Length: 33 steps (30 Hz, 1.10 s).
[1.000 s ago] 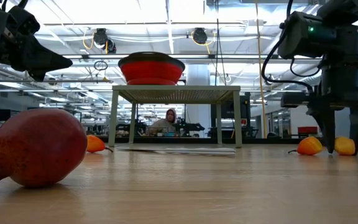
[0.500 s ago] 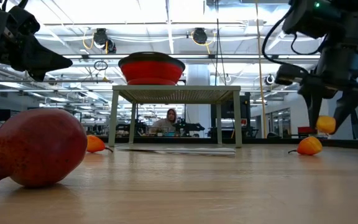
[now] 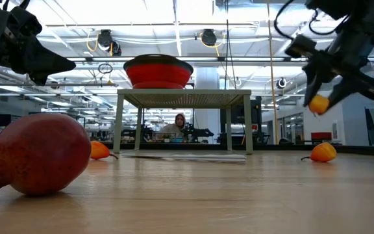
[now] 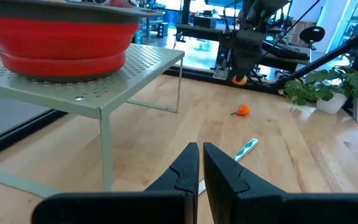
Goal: Pick & Place Fruit
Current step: Put the peach into the red strainer bowl
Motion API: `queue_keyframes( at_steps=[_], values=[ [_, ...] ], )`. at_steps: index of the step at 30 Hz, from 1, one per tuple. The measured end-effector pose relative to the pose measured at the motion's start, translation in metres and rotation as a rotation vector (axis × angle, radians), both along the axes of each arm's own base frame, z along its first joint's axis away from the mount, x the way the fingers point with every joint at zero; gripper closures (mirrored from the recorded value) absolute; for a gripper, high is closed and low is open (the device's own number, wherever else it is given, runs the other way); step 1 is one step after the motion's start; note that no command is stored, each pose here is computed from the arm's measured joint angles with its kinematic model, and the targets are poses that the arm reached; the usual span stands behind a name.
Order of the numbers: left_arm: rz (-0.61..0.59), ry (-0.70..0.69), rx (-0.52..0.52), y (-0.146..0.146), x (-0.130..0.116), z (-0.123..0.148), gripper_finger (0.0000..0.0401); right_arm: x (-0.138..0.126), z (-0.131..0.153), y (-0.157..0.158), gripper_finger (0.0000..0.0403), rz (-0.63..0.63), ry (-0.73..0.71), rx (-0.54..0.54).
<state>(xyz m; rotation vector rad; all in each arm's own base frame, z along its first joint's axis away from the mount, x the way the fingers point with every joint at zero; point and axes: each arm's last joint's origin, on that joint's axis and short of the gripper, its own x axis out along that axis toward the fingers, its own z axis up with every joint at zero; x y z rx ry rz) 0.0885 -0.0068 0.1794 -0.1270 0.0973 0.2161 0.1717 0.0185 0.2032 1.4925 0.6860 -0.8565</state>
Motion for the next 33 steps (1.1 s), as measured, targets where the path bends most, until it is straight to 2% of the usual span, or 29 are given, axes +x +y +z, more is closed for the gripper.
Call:
queue_keyframes(
  at_steps=[6, 15, 24, 33],
  values=[
    [0.003, -0.002, -0.004, 0.000, 0.000, 0.000, 0.0380, -0.004, 0.018, -0.003, 0.0295, 0.168, -0.138, -0.230],
    [0.015, -0.024, -0.108, 0.000, 0.000, 0.000, 0.0380, -0.002, 0.040, -0.003, 0.0291, 0.511, -0.296, -0.605],
    [0.015, -0.024, -0.109, 0.000, 0.000, 0.000, 0.0380, 0.001, 0.045, -0.003, 0.0286, 0.770, -0.286, -0.902],
    [0.016, -0.025, -0.111, 0.000, 0.000, 0.000, 0.0380, 0.005, 0.053, -0.002, 0.0292, 0.925, -0.306, -1.143]
  ],
)
